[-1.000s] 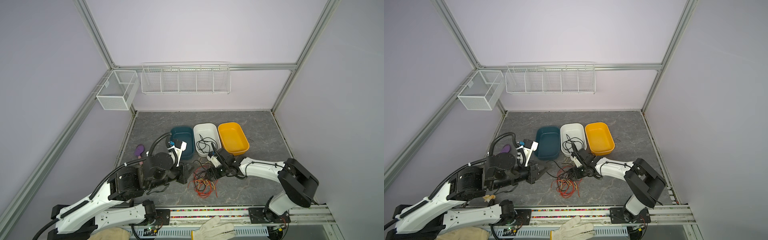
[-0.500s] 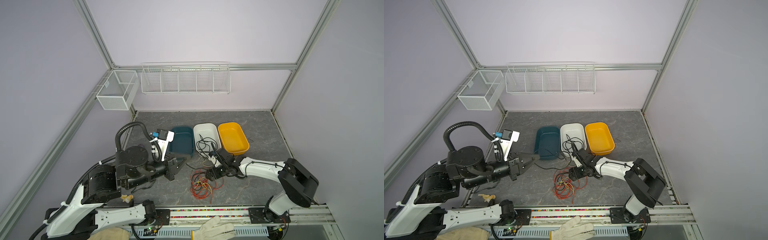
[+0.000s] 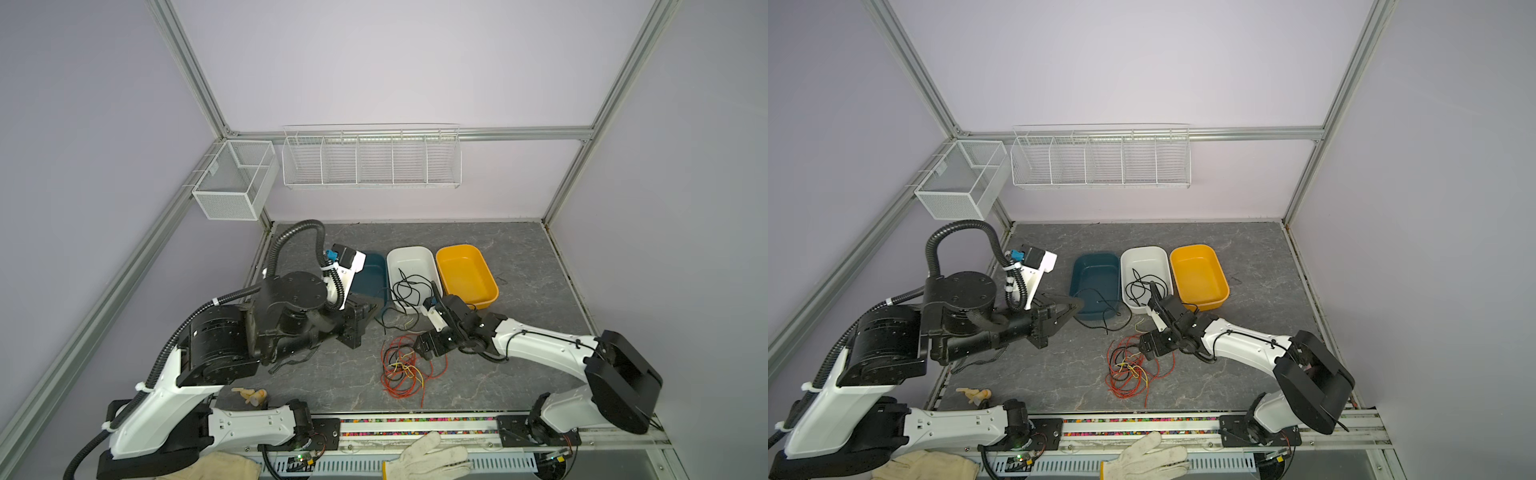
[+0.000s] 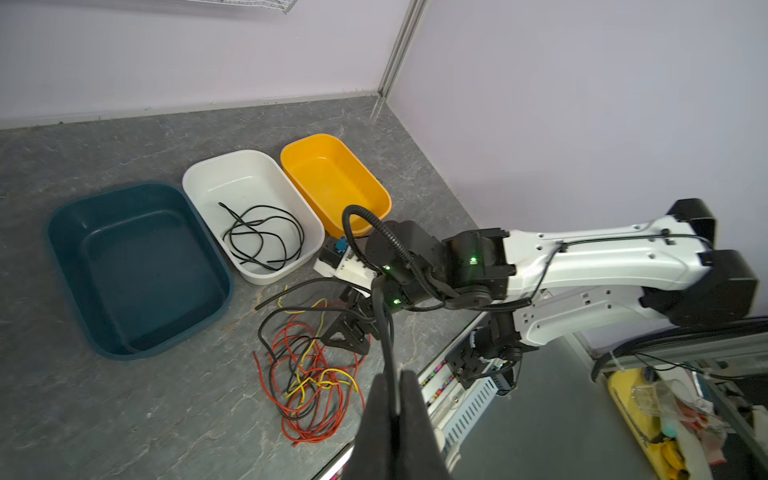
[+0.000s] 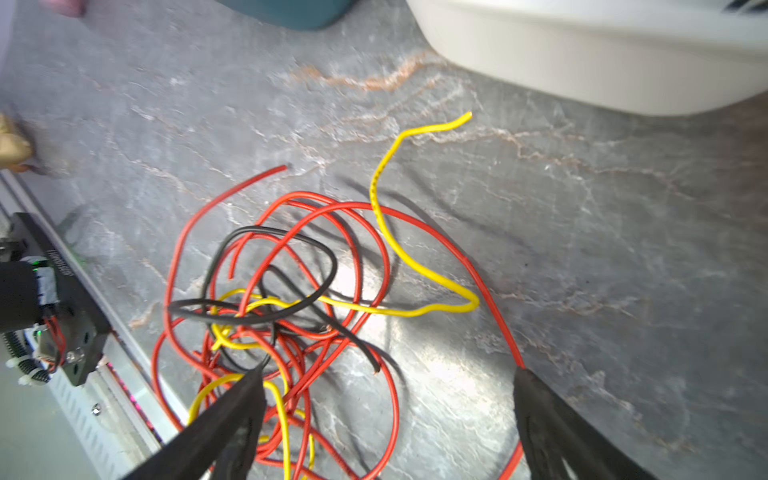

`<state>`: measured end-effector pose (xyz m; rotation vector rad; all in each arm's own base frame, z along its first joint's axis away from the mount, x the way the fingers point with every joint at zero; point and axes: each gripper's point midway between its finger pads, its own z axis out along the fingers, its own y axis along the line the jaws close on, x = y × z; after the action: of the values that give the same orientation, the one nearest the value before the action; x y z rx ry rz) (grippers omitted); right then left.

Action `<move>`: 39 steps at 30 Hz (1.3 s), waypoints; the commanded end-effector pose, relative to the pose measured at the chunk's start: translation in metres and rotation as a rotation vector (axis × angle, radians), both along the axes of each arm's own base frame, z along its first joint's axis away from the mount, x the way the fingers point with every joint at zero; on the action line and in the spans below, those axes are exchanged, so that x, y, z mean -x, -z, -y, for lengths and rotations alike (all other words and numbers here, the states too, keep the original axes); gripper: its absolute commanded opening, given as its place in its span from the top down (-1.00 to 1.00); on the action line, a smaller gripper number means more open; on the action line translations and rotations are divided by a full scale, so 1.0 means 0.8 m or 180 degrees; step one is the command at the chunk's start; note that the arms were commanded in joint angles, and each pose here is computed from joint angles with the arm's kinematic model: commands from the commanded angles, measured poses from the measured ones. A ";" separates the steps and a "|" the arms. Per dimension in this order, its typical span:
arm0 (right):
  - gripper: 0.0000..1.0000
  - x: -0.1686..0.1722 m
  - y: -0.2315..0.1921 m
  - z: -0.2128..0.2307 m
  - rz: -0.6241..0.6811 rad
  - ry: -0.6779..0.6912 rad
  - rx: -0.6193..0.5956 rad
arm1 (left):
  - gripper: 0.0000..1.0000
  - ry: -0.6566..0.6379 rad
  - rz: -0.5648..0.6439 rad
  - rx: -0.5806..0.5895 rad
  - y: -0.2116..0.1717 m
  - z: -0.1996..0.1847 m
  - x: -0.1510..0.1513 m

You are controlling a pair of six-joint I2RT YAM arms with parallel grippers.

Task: Untangle the cables
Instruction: 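Lift the black wire out of the pile with the left gripper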

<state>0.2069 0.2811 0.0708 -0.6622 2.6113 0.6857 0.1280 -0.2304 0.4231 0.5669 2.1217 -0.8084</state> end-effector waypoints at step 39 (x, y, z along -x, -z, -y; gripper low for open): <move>-0.77 0.017 -0.159 0.057 0.1669 0.0218 -0.1305 | 1.00 0.0142 0.0553 -0.1541 0.068 0.097 -0.163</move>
<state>0.1930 0.2381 0.1948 -0.5471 1.9708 0.8612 0.2488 -0.3127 0.3619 0.9119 2.1826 -0.3068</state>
